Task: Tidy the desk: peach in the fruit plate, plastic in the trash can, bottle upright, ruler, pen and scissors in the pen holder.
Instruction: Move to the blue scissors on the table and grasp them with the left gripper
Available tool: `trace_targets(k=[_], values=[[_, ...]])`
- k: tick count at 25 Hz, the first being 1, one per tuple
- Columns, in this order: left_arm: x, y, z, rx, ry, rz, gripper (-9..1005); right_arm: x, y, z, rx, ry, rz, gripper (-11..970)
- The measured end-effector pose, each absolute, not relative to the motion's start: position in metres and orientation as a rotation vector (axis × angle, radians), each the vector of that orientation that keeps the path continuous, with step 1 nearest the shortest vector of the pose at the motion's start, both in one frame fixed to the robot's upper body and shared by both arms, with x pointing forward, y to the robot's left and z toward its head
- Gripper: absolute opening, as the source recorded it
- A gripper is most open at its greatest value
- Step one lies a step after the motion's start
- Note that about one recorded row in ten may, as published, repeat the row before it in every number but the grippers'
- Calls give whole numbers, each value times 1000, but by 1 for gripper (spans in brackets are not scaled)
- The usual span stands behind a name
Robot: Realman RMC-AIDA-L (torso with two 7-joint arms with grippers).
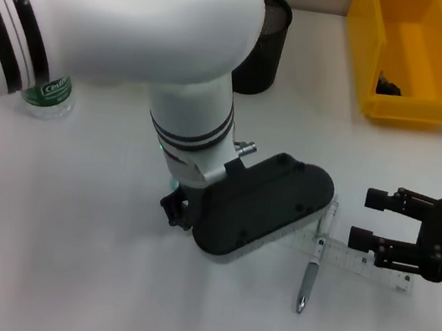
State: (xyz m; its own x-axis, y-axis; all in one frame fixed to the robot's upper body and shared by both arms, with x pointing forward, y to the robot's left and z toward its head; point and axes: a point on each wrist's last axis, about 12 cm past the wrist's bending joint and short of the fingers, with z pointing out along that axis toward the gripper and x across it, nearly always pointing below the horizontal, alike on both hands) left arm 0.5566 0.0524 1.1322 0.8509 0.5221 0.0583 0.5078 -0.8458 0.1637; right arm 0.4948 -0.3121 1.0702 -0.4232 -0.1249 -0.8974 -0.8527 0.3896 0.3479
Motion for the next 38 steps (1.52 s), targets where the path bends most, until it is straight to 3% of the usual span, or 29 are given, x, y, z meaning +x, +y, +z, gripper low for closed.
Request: trace_targets(k=[38], values=[[551, 49, 1122, 2906, 722, 135, 293, 497, -306, 1071, -864, 1794, 1106, 783]])
